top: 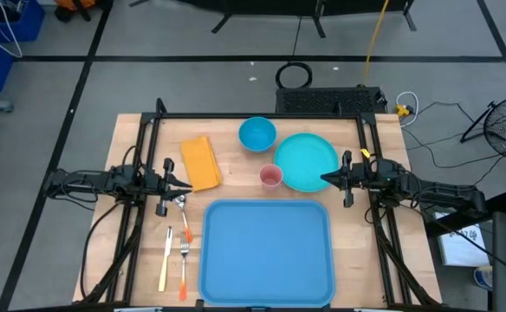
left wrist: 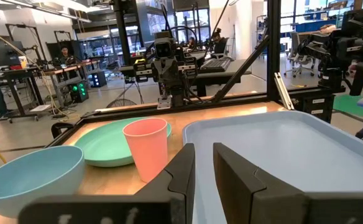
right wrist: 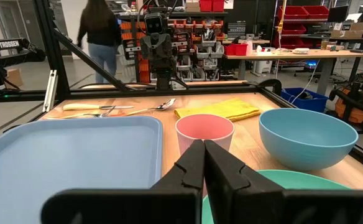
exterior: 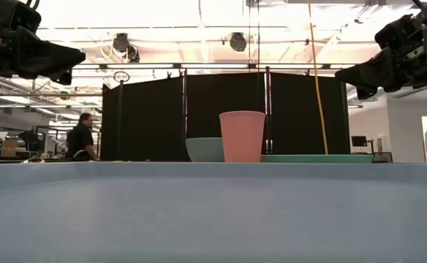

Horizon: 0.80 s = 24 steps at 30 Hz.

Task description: Set up tray

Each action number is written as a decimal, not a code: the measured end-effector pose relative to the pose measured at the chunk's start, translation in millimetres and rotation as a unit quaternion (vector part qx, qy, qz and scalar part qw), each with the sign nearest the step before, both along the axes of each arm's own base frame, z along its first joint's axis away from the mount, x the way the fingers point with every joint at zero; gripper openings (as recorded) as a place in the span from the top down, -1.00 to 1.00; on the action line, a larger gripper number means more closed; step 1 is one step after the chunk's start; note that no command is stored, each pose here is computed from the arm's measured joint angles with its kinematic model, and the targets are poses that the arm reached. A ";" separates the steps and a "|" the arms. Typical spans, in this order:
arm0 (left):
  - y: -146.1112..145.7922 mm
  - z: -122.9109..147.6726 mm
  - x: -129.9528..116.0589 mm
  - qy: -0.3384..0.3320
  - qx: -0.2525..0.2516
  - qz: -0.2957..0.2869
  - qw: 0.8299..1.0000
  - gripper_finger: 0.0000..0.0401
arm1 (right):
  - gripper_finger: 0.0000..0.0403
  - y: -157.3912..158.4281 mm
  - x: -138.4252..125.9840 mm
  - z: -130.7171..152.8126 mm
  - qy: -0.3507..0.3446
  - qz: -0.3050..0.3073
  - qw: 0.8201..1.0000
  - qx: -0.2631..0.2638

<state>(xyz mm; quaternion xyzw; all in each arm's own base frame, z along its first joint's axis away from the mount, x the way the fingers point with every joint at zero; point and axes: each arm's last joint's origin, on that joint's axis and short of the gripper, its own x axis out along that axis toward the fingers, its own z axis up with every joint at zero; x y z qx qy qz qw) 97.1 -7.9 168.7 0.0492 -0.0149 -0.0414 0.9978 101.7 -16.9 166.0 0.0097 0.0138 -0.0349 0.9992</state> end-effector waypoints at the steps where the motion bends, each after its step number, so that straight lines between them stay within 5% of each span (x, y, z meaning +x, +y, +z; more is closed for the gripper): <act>1: 0.0 0.0 0.0 0.000 0.000 0.000 1.000 0.69 | 1.00 0.0 0.0 0.0 0.000 0.000 1.000 0.000; 24: 0.5 9.7 -0.7 -0.051 -0.013 0.006 0.999 0.69 | 1.00 0.0 0.0 1.1 -0.006 0.000 1.000 0.005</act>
